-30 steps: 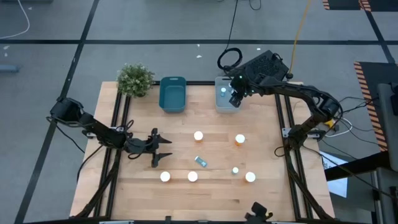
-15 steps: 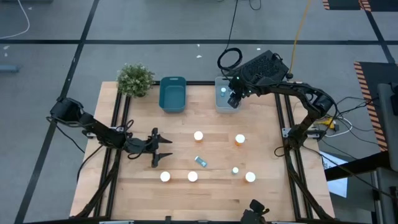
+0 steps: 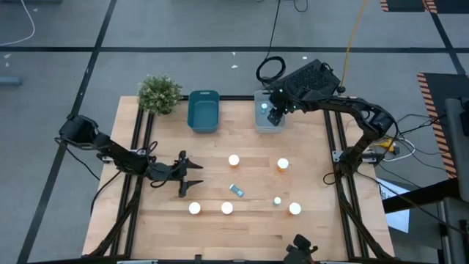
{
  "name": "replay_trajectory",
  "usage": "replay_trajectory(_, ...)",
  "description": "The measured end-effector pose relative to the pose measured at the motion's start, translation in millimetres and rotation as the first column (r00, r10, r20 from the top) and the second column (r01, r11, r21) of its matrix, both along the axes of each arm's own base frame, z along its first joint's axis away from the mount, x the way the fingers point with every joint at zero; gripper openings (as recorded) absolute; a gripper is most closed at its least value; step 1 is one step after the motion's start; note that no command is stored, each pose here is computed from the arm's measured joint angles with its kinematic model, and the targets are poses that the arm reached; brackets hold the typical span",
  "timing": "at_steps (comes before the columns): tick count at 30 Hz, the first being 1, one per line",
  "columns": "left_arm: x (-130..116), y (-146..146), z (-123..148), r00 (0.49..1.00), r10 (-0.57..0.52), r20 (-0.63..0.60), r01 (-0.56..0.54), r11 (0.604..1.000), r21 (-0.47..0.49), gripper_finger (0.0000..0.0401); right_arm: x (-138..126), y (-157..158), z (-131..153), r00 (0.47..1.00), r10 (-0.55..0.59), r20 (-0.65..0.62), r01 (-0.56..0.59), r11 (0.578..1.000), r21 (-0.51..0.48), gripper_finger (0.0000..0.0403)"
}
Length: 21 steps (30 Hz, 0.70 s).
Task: Pick and place medicine bottles into bin by pill shape (circle, oval)
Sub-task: Put the blue pill bottle into the gray bin
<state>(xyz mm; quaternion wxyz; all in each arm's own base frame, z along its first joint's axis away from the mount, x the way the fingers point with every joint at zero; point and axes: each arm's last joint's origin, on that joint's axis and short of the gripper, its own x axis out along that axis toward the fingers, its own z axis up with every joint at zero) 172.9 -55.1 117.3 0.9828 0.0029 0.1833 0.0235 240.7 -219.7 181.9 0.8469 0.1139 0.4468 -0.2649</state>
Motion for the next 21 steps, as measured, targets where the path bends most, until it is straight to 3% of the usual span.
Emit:
replay_trajectory(10, -0.1, 0.0, -0.2, 1.0, -0.001, -0.002, 0.001, 1.0, 0.005, 0.0268, -2.1, 15.1, 33.7, 0.996, 0.021, 0.082, -0.016, 0.998, -0.065, 0.0186)
replay_trajectory(21, -0.1, 0.1, -0.3, 1.0, -0.001, -0.003, 0.001, 1.0, 0.004, 0.0268, -3.7, 76.9, 83.8, 0.976, 0.127, 0.18, -0.115, 0.99, -0.077, 0.0185)
